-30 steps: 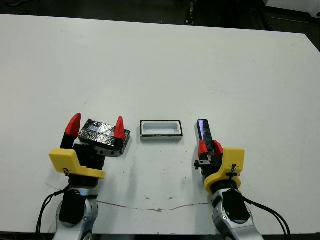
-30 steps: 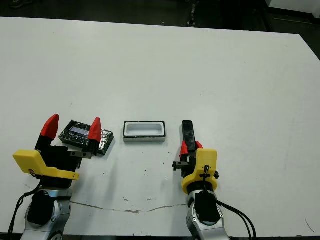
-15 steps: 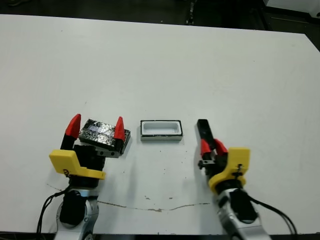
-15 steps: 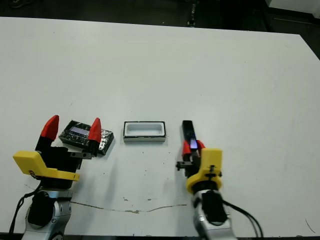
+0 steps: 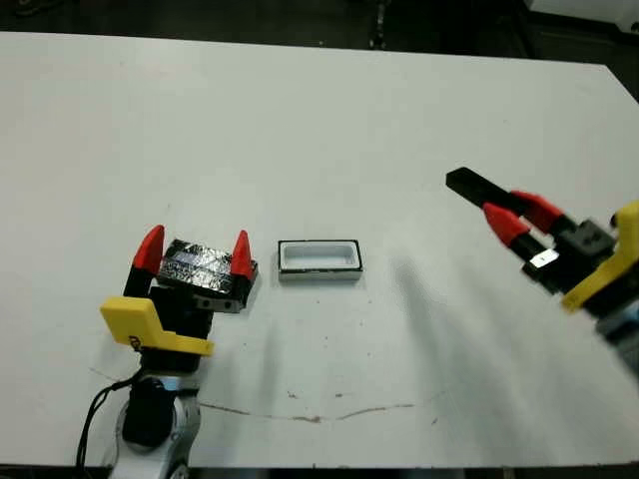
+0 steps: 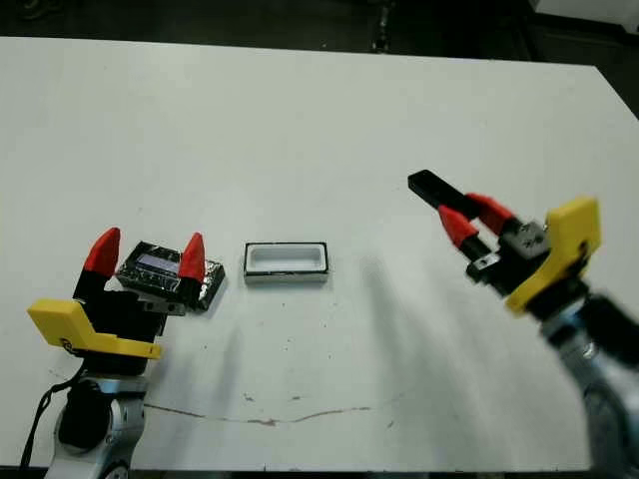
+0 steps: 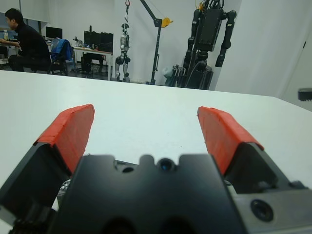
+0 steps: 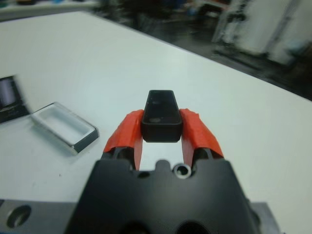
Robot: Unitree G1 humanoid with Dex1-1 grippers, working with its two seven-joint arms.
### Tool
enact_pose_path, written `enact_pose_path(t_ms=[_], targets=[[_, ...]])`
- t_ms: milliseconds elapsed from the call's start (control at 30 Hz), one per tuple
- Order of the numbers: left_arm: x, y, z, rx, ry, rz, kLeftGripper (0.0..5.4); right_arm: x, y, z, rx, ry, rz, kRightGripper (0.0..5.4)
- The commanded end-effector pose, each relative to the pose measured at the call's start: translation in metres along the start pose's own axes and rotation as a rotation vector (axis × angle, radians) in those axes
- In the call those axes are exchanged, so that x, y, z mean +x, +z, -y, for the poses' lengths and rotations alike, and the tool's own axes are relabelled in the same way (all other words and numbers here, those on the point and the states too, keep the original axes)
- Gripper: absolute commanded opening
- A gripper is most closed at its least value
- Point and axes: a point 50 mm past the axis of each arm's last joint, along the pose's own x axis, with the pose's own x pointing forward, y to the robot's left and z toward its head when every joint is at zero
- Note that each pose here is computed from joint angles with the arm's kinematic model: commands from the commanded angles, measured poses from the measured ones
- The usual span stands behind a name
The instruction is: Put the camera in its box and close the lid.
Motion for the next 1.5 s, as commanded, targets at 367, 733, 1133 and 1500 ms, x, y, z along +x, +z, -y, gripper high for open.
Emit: enact_pose_path(t_ms=[367, 733, 1133, 1500], targets=[[-0.001, -0.001, -0.003, 0.035, 0.005, -0.012, 5.40, 0.062, 0.014, 0.024, -0.105, 0.571, -0.170, 1.69], [-0.002, -0.002, -0.004, 0.037, 0.011, -0.021, 5.40, 0.102, 0.007, -0.001, -0.147, 0.756, -0.242, 1.69], [-0.003, -0.004, -0.003, 0.027, 0.017, -0.038, 5.40, 0.117, 0.008, -0.014, -0.193, 0.815, -0.208, 1.69], [-0.004, -0.007, -0.003, 0.033, 0.019, -0.041, 5.40, 0.127, 0.006, -0.019, -0.146, 0.883, -0.191, 1.69]])
